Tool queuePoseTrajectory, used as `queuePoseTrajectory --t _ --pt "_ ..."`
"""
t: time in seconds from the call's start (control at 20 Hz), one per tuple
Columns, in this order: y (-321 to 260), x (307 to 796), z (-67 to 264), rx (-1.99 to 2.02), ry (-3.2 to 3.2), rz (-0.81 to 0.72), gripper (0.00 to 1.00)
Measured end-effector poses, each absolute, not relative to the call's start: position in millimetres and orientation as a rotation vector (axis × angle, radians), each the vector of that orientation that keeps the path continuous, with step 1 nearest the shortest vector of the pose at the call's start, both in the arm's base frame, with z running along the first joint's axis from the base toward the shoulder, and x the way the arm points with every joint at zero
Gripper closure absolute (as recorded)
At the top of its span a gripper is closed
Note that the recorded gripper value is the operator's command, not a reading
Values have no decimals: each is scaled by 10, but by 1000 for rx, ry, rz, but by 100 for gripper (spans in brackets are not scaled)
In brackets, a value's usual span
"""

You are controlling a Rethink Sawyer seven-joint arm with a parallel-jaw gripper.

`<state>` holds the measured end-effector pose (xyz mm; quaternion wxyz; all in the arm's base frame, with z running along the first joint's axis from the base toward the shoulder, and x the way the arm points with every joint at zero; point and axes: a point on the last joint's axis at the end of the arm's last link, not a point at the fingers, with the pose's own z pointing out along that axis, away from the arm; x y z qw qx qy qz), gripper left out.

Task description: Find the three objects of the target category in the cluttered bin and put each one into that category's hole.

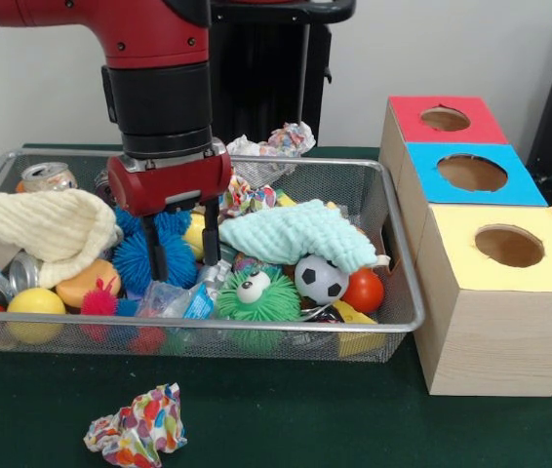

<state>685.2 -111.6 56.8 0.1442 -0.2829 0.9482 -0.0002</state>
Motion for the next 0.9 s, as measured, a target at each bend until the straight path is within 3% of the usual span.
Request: queuePoseTrajectory --t 0.9 --pt "-1111 6851 560 -827 2729 -6 0"
